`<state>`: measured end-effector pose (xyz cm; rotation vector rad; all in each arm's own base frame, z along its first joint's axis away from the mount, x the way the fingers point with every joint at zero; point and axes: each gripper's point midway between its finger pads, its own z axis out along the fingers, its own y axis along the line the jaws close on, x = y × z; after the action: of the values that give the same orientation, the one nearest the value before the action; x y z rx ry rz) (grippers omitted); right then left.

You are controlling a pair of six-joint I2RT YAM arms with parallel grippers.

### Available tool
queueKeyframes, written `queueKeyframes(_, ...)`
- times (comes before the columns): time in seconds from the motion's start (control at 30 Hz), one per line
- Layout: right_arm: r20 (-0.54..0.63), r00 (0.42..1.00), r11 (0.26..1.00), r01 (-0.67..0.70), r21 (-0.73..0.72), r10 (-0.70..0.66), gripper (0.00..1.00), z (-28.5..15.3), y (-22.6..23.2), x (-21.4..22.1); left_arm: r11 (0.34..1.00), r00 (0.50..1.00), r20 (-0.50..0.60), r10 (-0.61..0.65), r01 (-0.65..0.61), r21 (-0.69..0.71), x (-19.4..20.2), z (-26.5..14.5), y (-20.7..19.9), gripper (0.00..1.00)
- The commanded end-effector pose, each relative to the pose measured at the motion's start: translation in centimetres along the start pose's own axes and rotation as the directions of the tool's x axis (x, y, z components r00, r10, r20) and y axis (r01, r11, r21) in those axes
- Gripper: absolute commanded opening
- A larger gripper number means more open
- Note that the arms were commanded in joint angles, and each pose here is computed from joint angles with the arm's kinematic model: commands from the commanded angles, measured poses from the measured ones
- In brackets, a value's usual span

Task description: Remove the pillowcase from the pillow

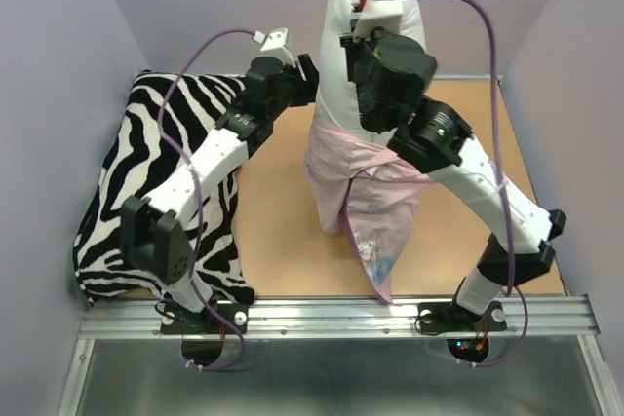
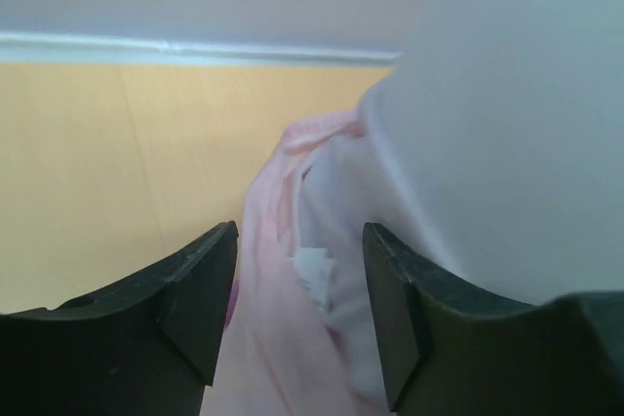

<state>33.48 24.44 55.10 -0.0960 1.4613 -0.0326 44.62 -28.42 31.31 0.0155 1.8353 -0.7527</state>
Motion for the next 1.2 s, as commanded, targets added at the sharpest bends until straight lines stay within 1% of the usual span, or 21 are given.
queueKeyframes(0.0, 0.113, 0.987, 0.989, -0.122, 0.082, 0.112, 0.01, 0.6, -1.4, -4.4, 1.000, 0.965, 0.261, 0.004, -0.007, 0.011, -9.8, -9.7, -4.6, 0.70)
queueKeyframes(0.13, 0.082, 0.995, 0.993, -0.068, 0.094, 0.060, 0.01, 2.2, 0.8, -2.5, 0.997, 0.977, 0.214, -0.019, 0.034, -0.064, -4.5, -13.1, -6.1, 0.70)
queueKeyframes(0.2, 0.072, 0.996, 0.995, -0.054, 0.089, 0.048, 0.01, 2.6, 1.6, -1.8, 0.990, 0.984, 0.165, -0.064, 0.084, -0.115, -0.4, -14.2, -5.3, 0.69)
queueKeyframes(0.23, 0.067, 0.997, 0.994, -0.049, 0.094, 0.042, 0.01, 2.8, 1.6, -1.5, 0.983, 0.982, 0.174, -0.079, 0.105, -0.147, 0.8, -14.7, -4.8, 0.69)
queueKeyframes(0.27, 0.064, 0.997, 0.994, -0.044, 0.096, 0.038, 0.01, 3.0, 1.7, -1.3, 0.987, 0.989, 0.125, -0.079, 0.096, -0.131, 4.1, -15.8, -5.2, 0.69)
queueKeyframes(0.3, 0.065, 0.997, 0.995, -0.047, 0.093, 0.041, 0.01, 3.0, 1.7, -1.3, 0.978, 0.984, 0.131, -0.121, 0.141, -0.154, 5.3, -16.3, -4.8, 0.69)
queueKeyframes(0.33, 0.066, 0.997, 0.995, -0.047, 0.090, 0.041, 0.01, 3.1, 1.7, -1.3, 0.977, 0.985, 0.113, -0.129, 0.145, -0.155, 6.7, -16.8, -4.9, 0.69)
queueKeyframes(0.37, 0.066, 0.997, 0.995, -0.043, 0.093, 0.037, 0.01, 3.1, 1.5, -1.3, 0.983, 0.990, 0.059, -0.128, 0.135, -0.127, 9.4, -17.9, -5.8, 0.69)
queueKeyframes(0.47, 0.057, 0.998, 0.995, -0.030, 0.093, 0.025, 0.01, 3.1, 1.5, -0.8, 0.979, 0.986, 0.008, -0.167, 0.166, -0.114, 13.3, -19.6, -6.5, 0.69)
queueKeyframes(0.5, 0.060, 0.998, 0.994, -0.043, 0.096, 0.037, 0.01, 3.0, 1.1, -1.0, 0.981, 0.982, -0.021, -0.188, 0.186, -0.060, 14.6, -20.4, -8.3, 0.70)
queueKeyframes(0.6, 0.049, 0.998, 0.995, -0.046, 0.084, 0.042, 0.01, 3.0, 1.3, -0.3, 0.983, 0.979, -0.089, -0.182, 0.181, -0.019, 17.7, -21.0, -10.2, 0.70)
queueKeyframes(0.67, 0.047, 0.998, 0.995, -0.046, 0.085, 0.043, 0.01, 2.9, 1.1, -0.2, 0.983, 0.979, -0.096, -0.179, 0.175, -0.050, 19.2, -20.7, -10.0, 0.70)
queueKeyframes(0.77, 0.042, 0.998, 0.995, -0.049, 0.085, 0.046, 0.01, 2.9, 1.1, 0.1, 0.984, 0.978, -0.115, -0.173, 0.166, -0.066, 20.7, -20.3, -9.7, 0.70)
queueKeyframes(0.87, 0.045, 0.997, 0.995, -0.060, 0.082, 0.056, 0.01, 2.7, 1.0, -0.1, 0.983, 0.979, -0.085, -0.183, 0.181, -0.040, 20.5, -19.8, -10.2, 0.70)
queueKeyframes(0.9, 0.048, 0.997, 0.995, -0.061, 0.081, 0.057, 0.01, 2.7, 1.0, -0.2, 0.987, 0.984, -0.084, -0.160, 0.159, -0.023, 20.9, -19.6, -10.1, 0.63)
queueKeyframes(0.93, 0.055, 0.996, 0.994, -0.067, 0.083, 0.063, 0.01, 2.6, 0.8, -0.7, 0.984, 0.981, -0.076, -0.178, 0.178, -0.008, 20.8, -19.5, -10.5, 0.59)
queueKeyframes(0.97, 0.054, 0.997, 0.994, -0.063, 0.089, 0.058, 0.01, 2.7, 0.8, -0.6, 0.987, 0.983, -0.087, -0.161, 0.159, -0.021, 21.6, -19.2, -10.1, 0.54)
queueKeyframes(1.0, 0.058, 0.997, 0.994, -0.057, 0.092, 0.052, 0.01, 2.7, 0.7, -0.9, 0.989, 0.985, -0.096, -0.146, 0.143, -0.033, 22.3, -19.0, -9.8, 0.46)
queueKeyframes(1.07, 0.075, 0.995, 0.992, -0.073, 0.101, 0.066, 0.01, 2.6, 0.0, -1.9, 0.989, 0.983, -0.116, -0.143, 0.138, -0.046, 23.4, -18.7, -9.3, 0.34)
queueKeyframes(1.1, 0.081, 0.994, 0.992, -0.076, 0.103, 0.068, 0.01, 2.6, -0.2, -2.2, 0.991, 0.982, -0.133, -0.135, 0.130, -0.041, 24.5, -18.6, -9.2, 0.24)
queueKeyframes(1.17, 0.101, 0.991, 0.989, -0.097, 0.112, 0.085, 0.01, 2.4, -1.0, -3.3, 0.991, 0.979, -0.150, -0.136, 0.133, -0.033, 25.2, -18.6, -9.0, 0.17)
